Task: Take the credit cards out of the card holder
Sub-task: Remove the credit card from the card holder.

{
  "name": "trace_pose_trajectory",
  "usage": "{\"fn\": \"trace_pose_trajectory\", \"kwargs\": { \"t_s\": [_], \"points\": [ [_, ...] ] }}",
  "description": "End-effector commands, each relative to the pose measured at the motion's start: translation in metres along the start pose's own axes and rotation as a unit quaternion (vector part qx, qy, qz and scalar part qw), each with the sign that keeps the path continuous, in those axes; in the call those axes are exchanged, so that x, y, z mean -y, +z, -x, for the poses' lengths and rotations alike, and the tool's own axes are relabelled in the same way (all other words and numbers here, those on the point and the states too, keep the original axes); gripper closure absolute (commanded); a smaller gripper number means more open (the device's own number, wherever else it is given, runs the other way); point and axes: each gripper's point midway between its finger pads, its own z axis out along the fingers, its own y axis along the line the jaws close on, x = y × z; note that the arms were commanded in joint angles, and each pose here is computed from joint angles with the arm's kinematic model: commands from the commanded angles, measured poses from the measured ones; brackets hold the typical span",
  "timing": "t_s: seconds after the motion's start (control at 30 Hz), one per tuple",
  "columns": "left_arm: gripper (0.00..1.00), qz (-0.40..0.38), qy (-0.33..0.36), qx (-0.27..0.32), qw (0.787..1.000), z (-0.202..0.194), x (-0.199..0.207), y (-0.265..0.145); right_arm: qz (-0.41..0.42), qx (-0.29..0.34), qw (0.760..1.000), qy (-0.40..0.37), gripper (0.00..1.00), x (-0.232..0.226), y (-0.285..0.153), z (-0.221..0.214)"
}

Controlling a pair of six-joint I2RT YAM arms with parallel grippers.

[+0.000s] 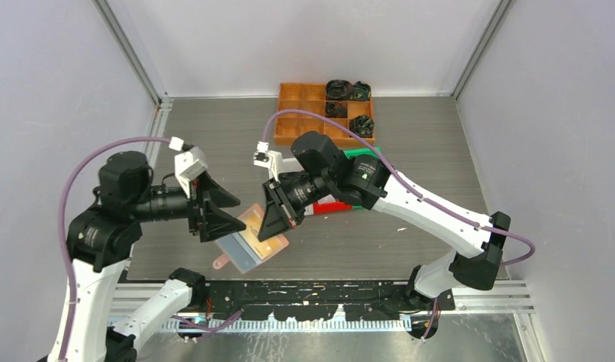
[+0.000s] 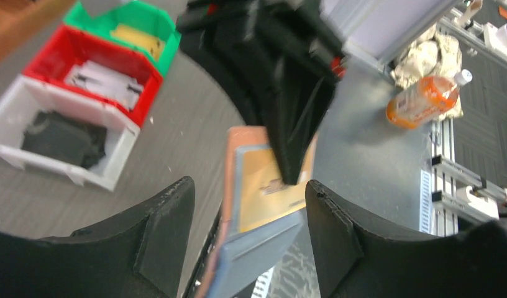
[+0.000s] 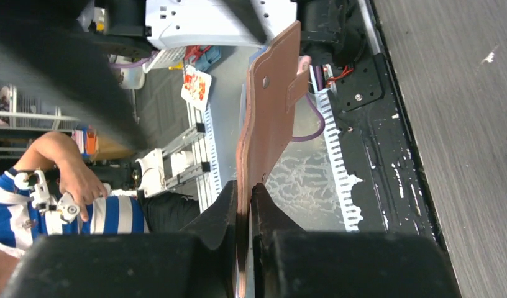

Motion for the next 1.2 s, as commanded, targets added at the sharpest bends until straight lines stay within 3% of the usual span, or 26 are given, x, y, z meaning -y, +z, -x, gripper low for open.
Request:
{"fn": "trace_pose_trajectory", "kwargs": {
  "t_s": [0.0, 0.23, 0.4, 0.57, 0.6, 0.67, 0.83, 0.93, 1.03, 1.17],
  "points": [
    [0.35, -0.027, 0.021, -0.037, 0.999, -0.029, 0.001, 0.001, 0.055, 0.005, 0.996, -0.072, 0.99, -0.044, -0.016, 0.006],
    [0.38, -0.062, -0.016, -0.048, 0.997, -0.039, 0.009, 0.005, 0.060, -0.009, 0.994, -0.089, 0.99, -0.048, -0.008, 0.010],
    [0.50, -0.095, -0.068, -0.047, 0.992, -0.040, 0.017, 0.008, 0.059, -0.016, 0.993, -0.097, 0.99, -0.049, -0.005, 0.013],
    [0.77, -0.101, -0.074, -0.041, 0.991, -0.035, 0.020, 0.008, 0.065, -0.009, 0.992, -0.109, 0.95, -0.052, -0.006, 0.015],
    [0.83, -0.101, -0.076, -0.038, 0.991, -0.033, 0.020, 0.008, 0.068, -0.004, 0.991, -0.111, 0.92, -0.053, -0.006, 0.015],
    [0.95, -0.102, -0.084, -0.027, 0.991, -0.027, 0.021, 0.009, 0.080, 0.012, 0.990, -0.116, 0.74, -0.055, -0.007, 0.017],
    [1.00, -0.089, -0.101, 0.040, 0.990, 0.005, 0.020, 0.012, 0.149, 0.145, 0.966, -0.152, 0.52, -0.083, -0.033, 0.033],
    [1.00, -0.074, -0.126, 0.081, 0.986, 0.023, 0.018, 0.013, 0.175, 0.242, 0.940, -0.165, 0.49, -0.090, -0.054, 0.041],
    [1.00, -0.056, -0.132, 0.113, 0.983, 0.041, 0.016, 0.011, 0.190, 0.328, 0.912, -0.159, 0.50, -0.090, -0.073, 0.046],
    [1.00, -0.023, -0.155, 0.153, 0.976, 0.056, 0.007, 0.008, 0.228, 0.425, 0.869, -0.111, 0.69, -0.084, -0.095, 0.054]
  ]
}}
